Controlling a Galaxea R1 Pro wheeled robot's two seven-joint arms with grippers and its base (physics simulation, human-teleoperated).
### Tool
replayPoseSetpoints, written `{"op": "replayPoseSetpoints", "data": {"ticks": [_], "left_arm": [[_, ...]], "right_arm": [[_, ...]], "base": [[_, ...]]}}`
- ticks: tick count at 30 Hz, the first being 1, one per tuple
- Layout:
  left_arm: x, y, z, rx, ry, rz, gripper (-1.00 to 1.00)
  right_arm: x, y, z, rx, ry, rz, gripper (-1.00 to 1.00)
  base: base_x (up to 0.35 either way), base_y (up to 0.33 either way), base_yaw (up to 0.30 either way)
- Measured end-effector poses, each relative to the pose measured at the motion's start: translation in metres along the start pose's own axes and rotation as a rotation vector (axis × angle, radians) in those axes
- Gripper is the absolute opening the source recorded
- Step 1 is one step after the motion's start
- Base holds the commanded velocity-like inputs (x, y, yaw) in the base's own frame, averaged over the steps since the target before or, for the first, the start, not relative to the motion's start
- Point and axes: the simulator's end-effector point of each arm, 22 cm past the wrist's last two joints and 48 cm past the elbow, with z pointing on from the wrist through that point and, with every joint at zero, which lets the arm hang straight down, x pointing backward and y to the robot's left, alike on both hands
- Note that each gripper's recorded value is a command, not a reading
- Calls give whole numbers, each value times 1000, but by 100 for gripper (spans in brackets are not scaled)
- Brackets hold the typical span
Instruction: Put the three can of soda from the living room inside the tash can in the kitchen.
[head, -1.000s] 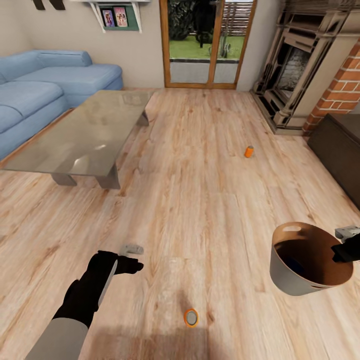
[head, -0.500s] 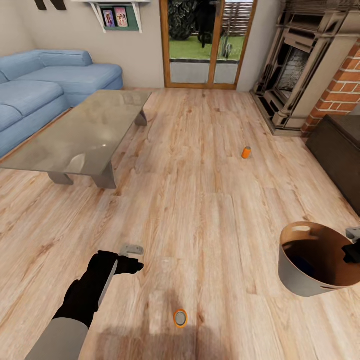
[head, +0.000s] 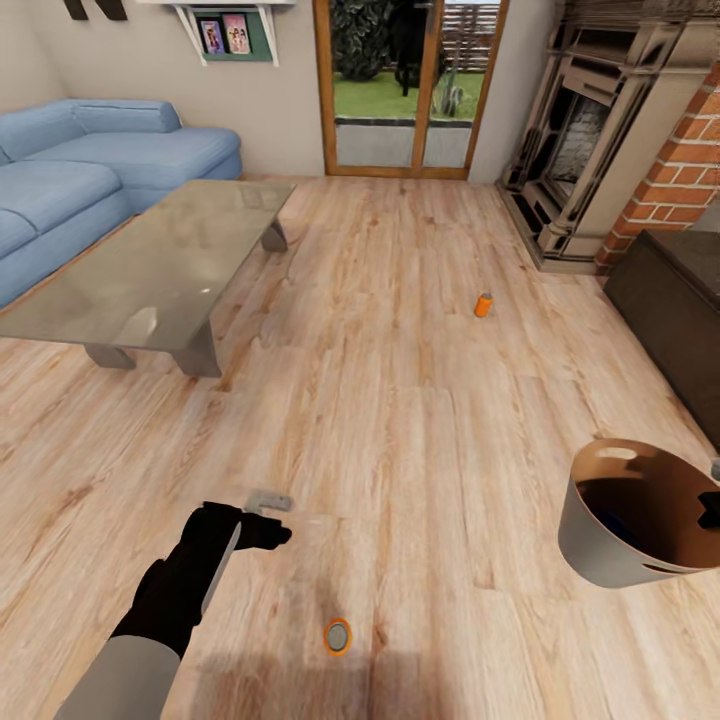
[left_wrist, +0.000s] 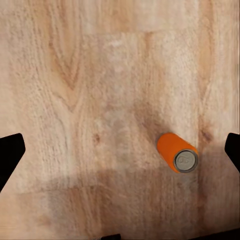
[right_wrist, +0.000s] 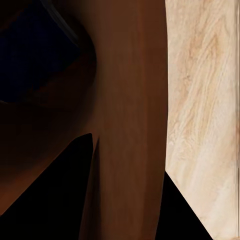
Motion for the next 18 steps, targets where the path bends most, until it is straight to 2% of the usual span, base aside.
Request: {"op": "replayPoseSetpoints", "data": {"ticks": [6,10,14,15,17,18], "left_arm": [[2,-5,2,5,8,9,100],[7,-12,5,11,22,28,100],[56,-35,31,43,161,43,100],[75,-46,40,58,219,44,100],[82,-50,43,62,240,45,100],[84,-52,44,65,246,44,100]], "right_arm": [[0,-1,-1,3,-1,-1,-100],[-2,-1,-2,1,-6,0,-100],[-14,2,-8,-9,-31,2,-100],[-22,2,-12,-21,-38,22,-100],[-53,2,-36,-7,-115,-1,-100],[-65,4,-44,-18,-141,5,-100]], "base": [[0,-296,0],[0,-109,0],[0,-20,0],[0,-6,0],[0,-3,0],[0,-2,0]]}}
